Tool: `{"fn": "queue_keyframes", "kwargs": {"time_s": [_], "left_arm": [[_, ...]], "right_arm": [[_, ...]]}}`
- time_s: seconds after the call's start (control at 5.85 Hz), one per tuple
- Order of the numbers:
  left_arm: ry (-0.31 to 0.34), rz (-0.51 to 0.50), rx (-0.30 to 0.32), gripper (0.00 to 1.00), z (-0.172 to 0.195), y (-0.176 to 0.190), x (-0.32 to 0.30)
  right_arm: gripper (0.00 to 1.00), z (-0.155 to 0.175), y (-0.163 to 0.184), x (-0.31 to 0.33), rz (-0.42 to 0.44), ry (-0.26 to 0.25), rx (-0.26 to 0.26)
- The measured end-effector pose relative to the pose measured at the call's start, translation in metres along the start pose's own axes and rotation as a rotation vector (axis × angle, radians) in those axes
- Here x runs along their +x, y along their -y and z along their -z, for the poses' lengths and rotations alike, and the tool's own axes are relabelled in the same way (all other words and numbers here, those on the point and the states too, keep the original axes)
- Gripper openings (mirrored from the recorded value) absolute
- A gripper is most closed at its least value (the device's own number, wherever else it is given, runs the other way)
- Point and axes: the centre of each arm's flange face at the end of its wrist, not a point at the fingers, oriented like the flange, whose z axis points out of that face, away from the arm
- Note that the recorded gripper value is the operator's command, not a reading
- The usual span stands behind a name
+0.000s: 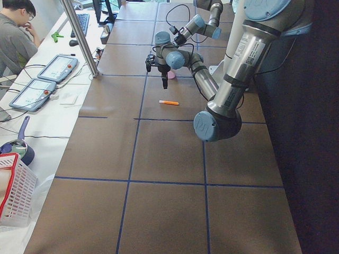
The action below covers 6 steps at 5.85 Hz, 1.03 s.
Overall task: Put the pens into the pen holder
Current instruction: 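Carry the yellow highlighter over the pink cup and release it with the right gripper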
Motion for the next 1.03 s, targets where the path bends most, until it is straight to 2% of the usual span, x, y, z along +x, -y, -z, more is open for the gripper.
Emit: {"fn": "queue_keyframes", "kwargs": {"time_s": [0.17,0.34,0.68,0.86,1.03], "left_arm": [[0.001,0.0,-0.001,1.0,-0.001,0.0,0.0],[0.001,0.0,0.0,1.0,-0.001,0.0,0.0],[-0.003,0.002,0.001,1.0,0.001,0.0,0.003],[-0.005,0.002,0.003,1.0,0.001,0.0,0.004],[-0.006,0.0,0.005,1.0,0.002,0.0,0.005]], "right_arm": [[0.8,0.002,-0.011,-0.003,0.008,-0.005,-0.001],[1.0,0.002,-0.017,-0.003,0.007,-0.011,-0.002],[1.0,0.0,-0.016,-0.002,-0.017,-0.03,0.012],[1.0,-0.005,-0.01,0.003,-0.017,-0.048,-0.005],[1.0,-0.013,0.003,0.015,-0.024,-0.066,-0.07]]}}
